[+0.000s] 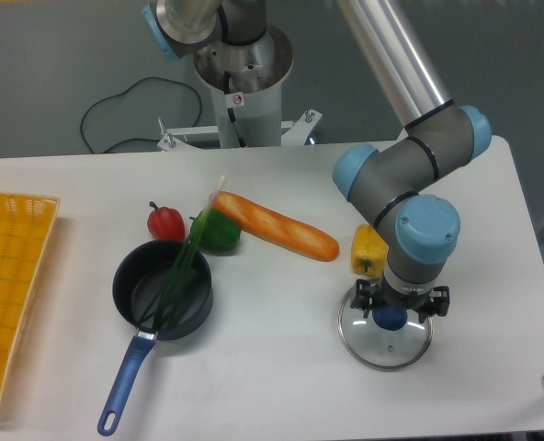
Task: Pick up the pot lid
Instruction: 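Lower the gripper over the lid's blue knob, then close the gripper on the blue knob of the glass lid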
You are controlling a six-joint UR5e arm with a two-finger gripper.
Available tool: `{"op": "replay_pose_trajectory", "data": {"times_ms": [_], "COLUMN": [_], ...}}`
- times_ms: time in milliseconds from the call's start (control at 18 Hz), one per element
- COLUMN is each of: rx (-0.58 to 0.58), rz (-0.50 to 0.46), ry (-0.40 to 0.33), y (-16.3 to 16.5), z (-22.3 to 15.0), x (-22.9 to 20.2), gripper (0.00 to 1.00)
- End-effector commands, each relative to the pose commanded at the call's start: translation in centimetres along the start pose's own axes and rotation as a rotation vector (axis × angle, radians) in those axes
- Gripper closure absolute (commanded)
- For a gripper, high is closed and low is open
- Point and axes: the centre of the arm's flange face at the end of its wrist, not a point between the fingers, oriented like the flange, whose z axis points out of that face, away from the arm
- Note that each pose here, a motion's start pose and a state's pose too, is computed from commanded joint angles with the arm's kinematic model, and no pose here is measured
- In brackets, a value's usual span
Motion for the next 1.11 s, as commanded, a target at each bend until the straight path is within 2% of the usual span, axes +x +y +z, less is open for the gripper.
{"op": "replay_pose_trajectory", "data": {"times_ms": [944, 1000, 1111], "rx": [-0.020, -0.021, -0.023], "rz": [-0.002, -0.002, -0.002], "ry": [0.017, 0.018, 0.018], "y": [0.1, 0.2, 0.2], "z": [1.8, 1.9, 1.9], "x": [-0.1, 0.0, 0.0], "gripper": [0.00, 0.01, 0.10]}}
